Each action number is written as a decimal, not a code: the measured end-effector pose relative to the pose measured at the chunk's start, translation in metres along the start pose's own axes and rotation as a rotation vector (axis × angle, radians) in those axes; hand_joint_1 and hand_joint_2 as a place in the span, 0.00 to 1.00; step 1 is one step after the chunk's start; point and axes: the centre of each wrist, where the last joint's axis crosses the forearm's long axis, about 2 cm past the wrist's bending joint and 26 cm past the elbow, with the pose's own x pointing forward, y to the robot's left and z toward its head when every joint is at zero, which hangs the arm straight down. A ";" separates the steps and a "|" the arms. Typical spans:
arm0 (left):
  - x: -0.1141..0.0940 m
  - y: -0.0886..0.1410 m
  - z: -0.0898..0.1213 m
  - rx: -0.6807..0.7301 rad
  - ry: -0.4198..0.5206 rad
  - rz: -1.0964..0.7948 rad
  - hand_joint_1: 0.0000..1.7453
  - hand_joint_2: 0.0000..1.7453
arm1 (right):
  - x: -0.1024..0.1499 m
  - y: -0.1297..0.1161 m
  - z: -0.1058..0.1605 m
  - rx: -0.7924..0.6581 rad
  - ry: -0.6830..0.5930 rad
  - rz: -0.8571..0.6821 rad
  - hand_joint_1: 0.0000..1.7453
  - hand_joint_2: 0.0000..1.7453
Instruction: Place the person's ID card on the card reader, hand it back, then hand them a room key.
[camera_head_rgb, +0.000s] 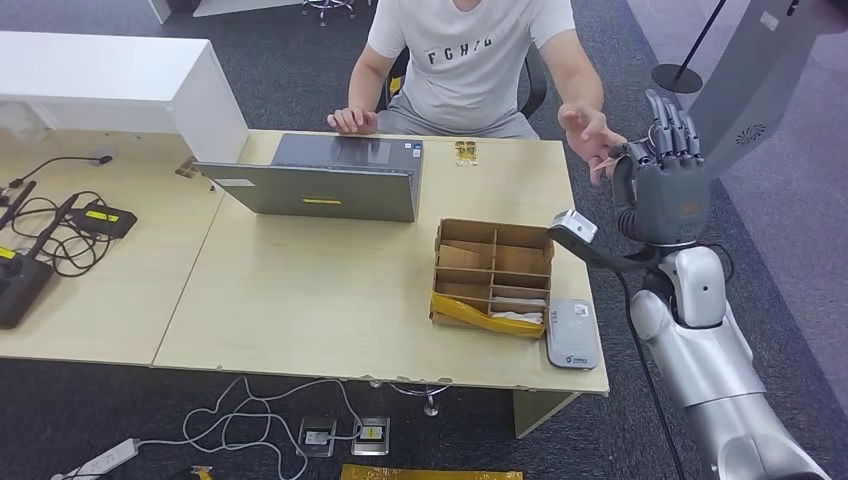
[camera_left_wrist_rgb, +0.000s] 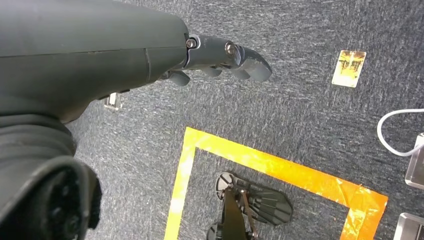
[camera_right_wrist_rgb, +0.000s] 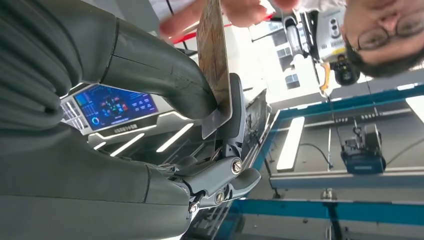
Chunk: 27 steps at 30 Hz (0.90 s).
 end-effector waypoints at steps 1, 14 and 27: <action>0.000 0.000 0.000 -0.002 -0.001 -0.001 0.00 0.00 | 0.000 0.004 0.000 0.016 0.003 0.003 1.00 1.00; 0.000 0.000 0.000 -0.017 -0.007 -0.008 0.00 0.00 | 0.008 0.031 -0.004 0.134 0.040 -0.008 1.00 1.00; 0.000 0.001 0.000 -0.015 -0.008 -0.008 0.00 0.00 | 0.013 0.039 0.000 0.171 0.052 -0.021 1.00 1.00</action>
